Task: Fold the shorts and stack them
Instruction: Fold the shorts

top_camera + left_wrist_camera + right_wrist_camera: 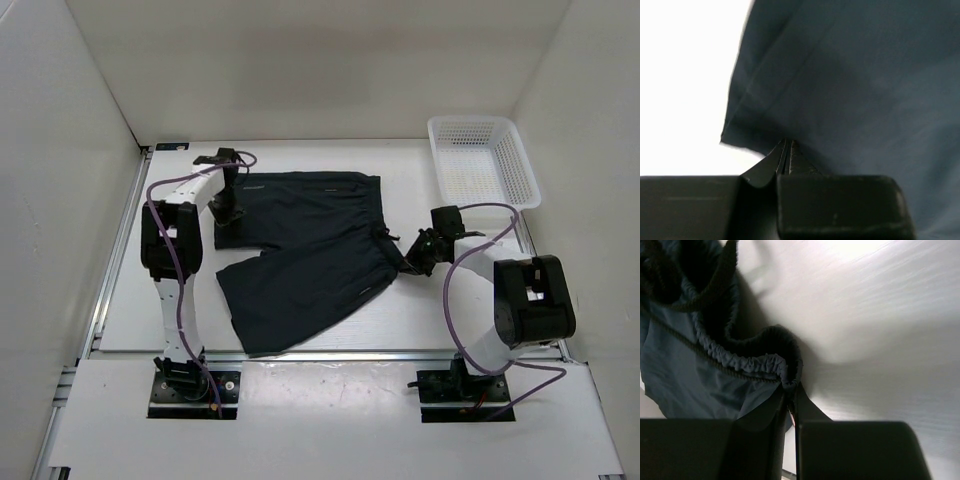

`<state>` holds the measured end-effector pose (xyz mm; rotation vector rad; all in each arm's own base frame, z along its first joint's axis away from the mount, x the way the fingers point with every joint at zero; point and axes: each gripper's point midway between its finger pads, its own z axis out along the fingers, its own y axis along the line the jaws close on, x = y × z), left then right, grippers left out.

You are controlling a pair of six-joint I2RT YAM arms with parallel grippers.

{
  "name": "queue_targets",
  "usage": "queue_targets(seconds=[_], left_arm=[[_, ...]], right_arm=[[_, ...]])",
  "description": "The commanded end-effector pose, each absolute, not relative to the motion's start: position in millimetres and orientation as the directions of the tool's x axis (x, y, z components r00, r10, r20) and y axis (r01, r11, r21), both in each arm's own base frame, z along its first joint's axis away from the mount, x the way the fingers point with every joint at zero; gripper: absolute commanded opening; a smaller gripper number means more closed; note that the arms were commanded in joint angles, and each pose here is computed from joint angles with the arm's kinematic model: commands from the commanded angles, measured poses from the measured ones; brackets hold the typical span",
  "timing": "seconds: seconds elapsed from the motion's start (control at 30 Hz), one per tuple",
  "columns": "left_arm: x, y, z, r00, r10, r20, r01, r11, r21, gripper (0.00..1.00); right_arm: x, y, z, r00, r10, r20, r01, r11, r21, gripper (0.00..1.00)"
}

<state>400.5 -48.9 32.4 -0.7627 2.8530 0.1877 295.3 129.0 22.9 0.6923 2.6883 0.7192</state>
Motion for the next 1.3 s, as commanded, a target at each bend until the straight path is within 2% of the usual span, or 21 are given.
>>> queue_targets(seconds=[0.0, 0.13, 0.17, 0.23, 0.3, 0.37, 0.4, 0.43, 0.5, 0.57, 0.7, 0.83, 1.0, 1.07, 1.13, 1.17, 1.23, 1.27], left_arm=[[419.1, -28.9, 56.9, -0.843, -0.468, -0.267, -0.507, 0.856, 0.101, 0.1], [416.7, -18.3, 68.2, -0.837, -0.474, -0.274, -0.517, 0.849, 0.109, 0.1], [413.2, -17.9, 81.6, -0.829, -0.475, -0.296, -0.52, 0.849, 0.093, 0.14], [399.3, -18.3, 79.8, -0.834, -0.477, -0.276, -0.513, 0.855, 0.072, 0.24], [388.7, -22.2, 89.3, -0.831, -0.481, -0.279, -0.51, 0.86, 0.037, 0.27], [371.6, -25.7, 81.1, -0.837, -0.483, -0.257, -0.504, 0.863, 0.02, 0.27], [365.5, -26.8, 91.6, -0.83, -0.484, -0.277, -0.503, 0.864, -0.006, 0.24], [346.4, -27.4, 82.5, -0.842, -0.484, -0.238, -0.5, 0.866, 0.008, 0.2], [335.1, -42.4, 89.0, -0.845, -0.478, -0.239, -0.48, 0.876, -0.052, 0.15], [313.4, -56.8, 76.7, -0.857, -0.483, -0.18, -0.478, 0.875, -0.07, 0.12], [294.3, -77.7, 48.5, -0.873, -0.477, -0.1, -0.466, 0.877, -0.116, 0.11], [281.7, -80.7, 17.1, -0.883, -0.468, -0.024, -0.465, 0.882, -0.074, 0.11], [308.2, -75.0, 6.9, -0.885, -0.461, -0.061, -0.46, 0.887, -0.032, 0.11], [315.9, -76.0, -0.3, -0.891, -0.453, -0.045, -0.452, 0.892, -0.02, 0.11], [336.2, -74.4, 4.7, -0.892, -0.444, -0.078, -0.445, 0.895, -0.011, 0.11], [340.2, -71.3, -3.9, -0.89, -0.453, -0.055, -0.454, 0.891, 0.006, 0.11], [368.8, -69.5, 6.4, -0.882, -0.462, -0.091, -0.463, 0.886, -0.002, 0.11], [372.2, -69.5, 6.2, -0.89, -0.449, -0.078, -0.451, 0.892, 0.009, 0.11]], right_arm=[[295.8, 136.8, 40.4, -0.82, 0.541, -0.187, 0.387, 0.765, 0.514, 0.0], [292.3, 124.7, 42.6, -0.786, 0.581, -0.213, 0.437, 0.764, 0.475, 0.0], [291.8, 122.4, 44.2, -0.781, 0.584, -0.222, 0.44, 0.766, 0.469, 0.0], [292.9, 118.6, 42.9, -0.78, 0.578, -0.241, 0.436, 0.777, 0.453, 0.0], [290.5, 117.6, 41.6, -0.79, 0.563, -0.243, 0.426, 0.789, 0.443, 0.0], [289.7, 117.2, 38.8, -0.796, 0.556, -0.241, 0.423, 0.795, 0.436, 0.0], [288.9, 116.7, 36.0, -0.802, 0.548, -0.239, 0.419, 0.8, 0.428, 0.0], [288.1, 116.6, 33.4, -0.804, 0.547, -0.233, 0.423, 0.801, 0.423, 0.0], [287.9, 114.1, 30.0, -0.807, 0.54, -0.239, 0.422, 0.81, 0.408, 0.0], [287.4, 111.8, 25.9, -0.811, 0.534, -0.24, 0.422, 0.817, 0.392, 0.0], [286.3, 110.0, 20.2, -0.812, 0.534, -0.234, 0.432, 0.82, 0.375, 0.0], [285.4, 110.1, 17.3, -0.811, 0.541, -0.223, 0.443, 0.816, 0.371, 0.0], [285.4, 110.1, 17.3, -0.811, 0.541, -0.223, 0.443, 0.816, 0.37, 0.0], [286.3, 110.3, 19.9, -0.809, 0.542, -0.229, 0.44, 0.816, 0.376, 0.0], [287.5, 113.7, 20.8, -0.807, 0.544, -0.231, 0.438, 0.813, 0.384, 0.0], [287.3, 115.6, 21.4, -0.803, 0.553, -0.22, 0.446, 0.804, 0.393, 0.0], [293.0, 120.6, 20.4, -0.795, 0.567, -0.215, 0.457, 0.793, 0.403, 0.0], [296.1, 121.6, 21.1, -0.79, 0.576, -0.211, 0.465, 0.787, 0.406, 0.0]])
